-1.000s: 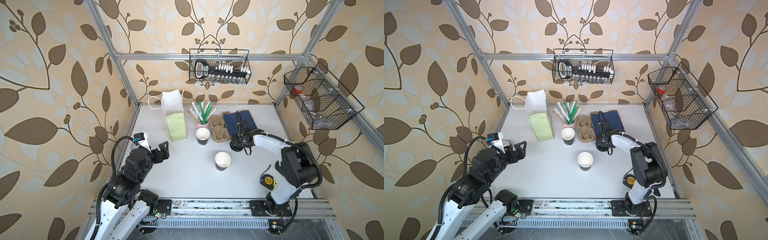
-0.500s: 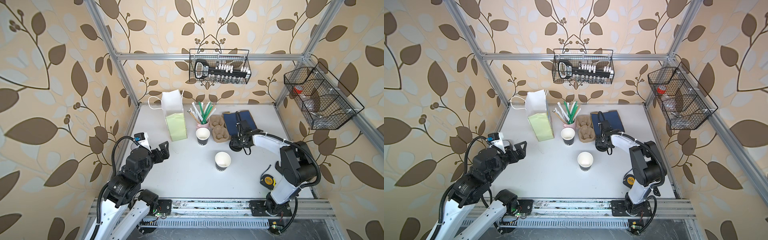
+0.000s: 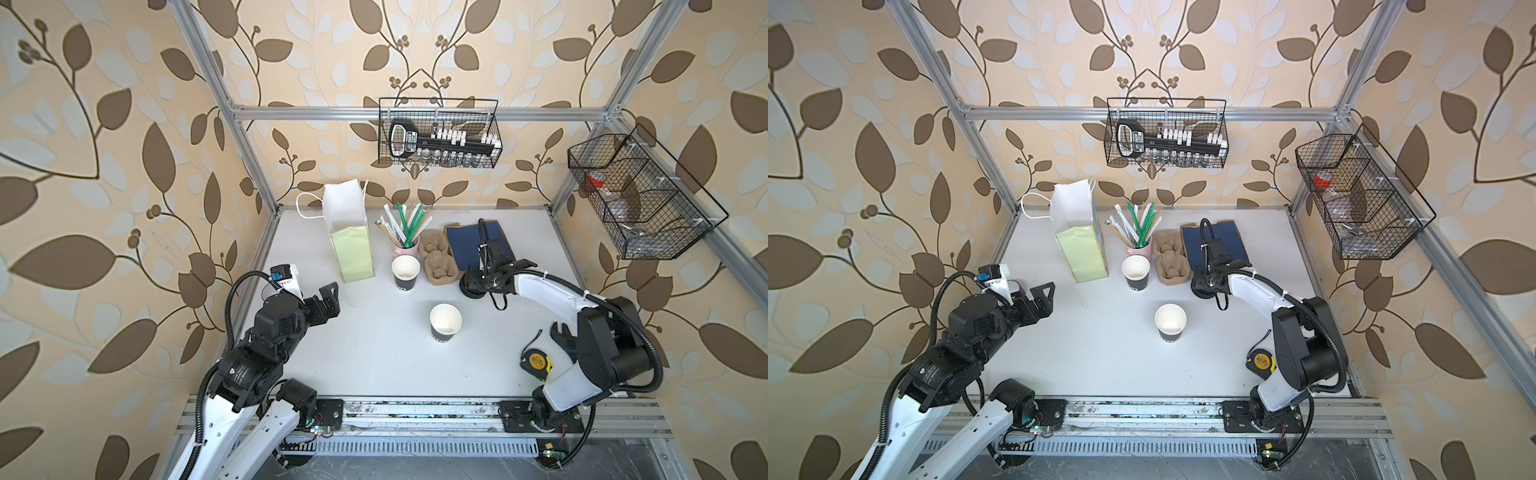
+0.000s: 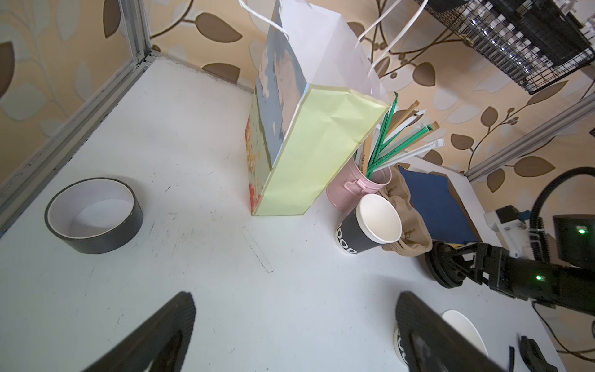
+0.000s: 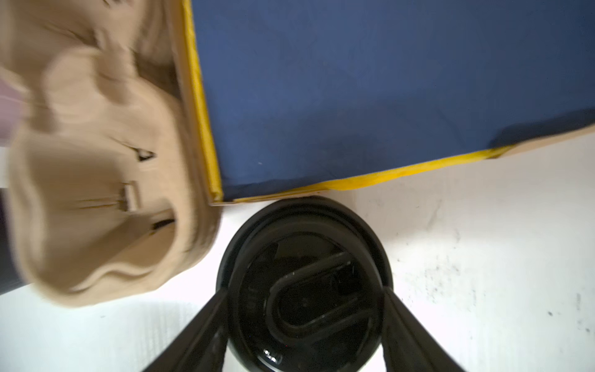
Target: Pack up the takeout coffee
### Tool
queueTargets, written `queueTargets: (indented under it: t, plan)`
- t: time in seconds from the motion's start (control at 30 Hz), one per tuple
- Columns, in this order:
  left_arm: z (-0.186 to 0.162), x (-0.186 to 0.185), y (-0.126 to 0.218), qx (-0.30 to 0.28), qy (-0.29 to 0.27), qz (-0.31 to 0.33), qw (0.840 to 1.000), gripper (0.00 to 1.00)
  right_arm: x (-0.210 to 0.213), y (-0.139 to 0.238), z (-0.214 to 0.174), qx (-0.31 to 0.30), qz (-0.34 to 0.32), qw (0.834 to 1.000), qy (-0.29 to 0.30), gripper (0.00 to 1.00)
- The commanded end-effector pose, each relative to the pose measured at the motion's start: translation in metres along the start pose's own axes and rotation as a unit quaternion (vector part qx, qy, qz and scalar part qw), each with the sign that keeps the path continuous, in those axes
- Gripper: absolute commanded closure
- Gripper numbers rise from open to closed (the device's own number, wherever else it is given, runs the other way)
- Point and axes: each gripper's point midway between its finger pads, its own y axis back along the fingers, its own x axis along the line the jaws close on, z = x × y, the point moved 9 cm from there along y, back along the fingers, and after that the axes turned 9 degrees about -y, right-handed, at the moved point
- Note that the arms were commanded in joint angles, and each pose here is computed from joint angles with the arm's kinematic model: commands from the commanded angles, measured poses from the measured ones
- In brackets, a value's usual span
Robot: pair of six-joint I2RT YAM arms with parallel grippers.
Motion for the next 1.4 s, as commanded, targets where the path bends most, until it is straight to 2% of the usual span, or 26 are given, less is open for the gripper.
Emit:
queueTargets:
  t: [0.0,0.27,0.4,0.67,0.97,1.2,1.37]
  plan:
    - [0.003,-0.004,-0.002,-0.009,-0.008,-0.011,1.000,0.01,-0.005,0.004,-0.006,0.004,-0.004,1.000,0.000,0.32]
    - [0.002,-0.004,-0.004,-0.004,-0.009,-0.013,1.000,0.01,-0.007,0.014,-0.009,0.004,0.008,1.000,0.003,0.33]
    - [0.002,-0.004,-0.004,-0.003,-0.010,-0.012,1.000,0.01,-0.003,0.038,-0.009,-0.018,0.035,0.999,0.004,0.35]
    - [0.002,-0.004,-0.003,-0.004,-0.009,-0.017,1.000,0.01,0.020,0.099,-0.031,-0.047,0.084,0.993,0.066,0.35]
    - [0.001,-0.005,-0.002,-0.006,-0.007,-0.024,1.000,0.01,0.045,0.145,-0.091,-0.034,0.130,0.977,0.164,0.35]
    - [0.001,-0.004,0.000,-0.010,-0.007,-0.023,1.000,0.01,0.057,0.143,-0.118,-0.013,0.115,0.969,0.217,0.36]
    - [0.001,-0.004,0.001,-0.011,-0.007,-0.022,1.000,0.01,0.062,0.134,-0.123,-0.008,0.104,0.967,0.231,0.36]
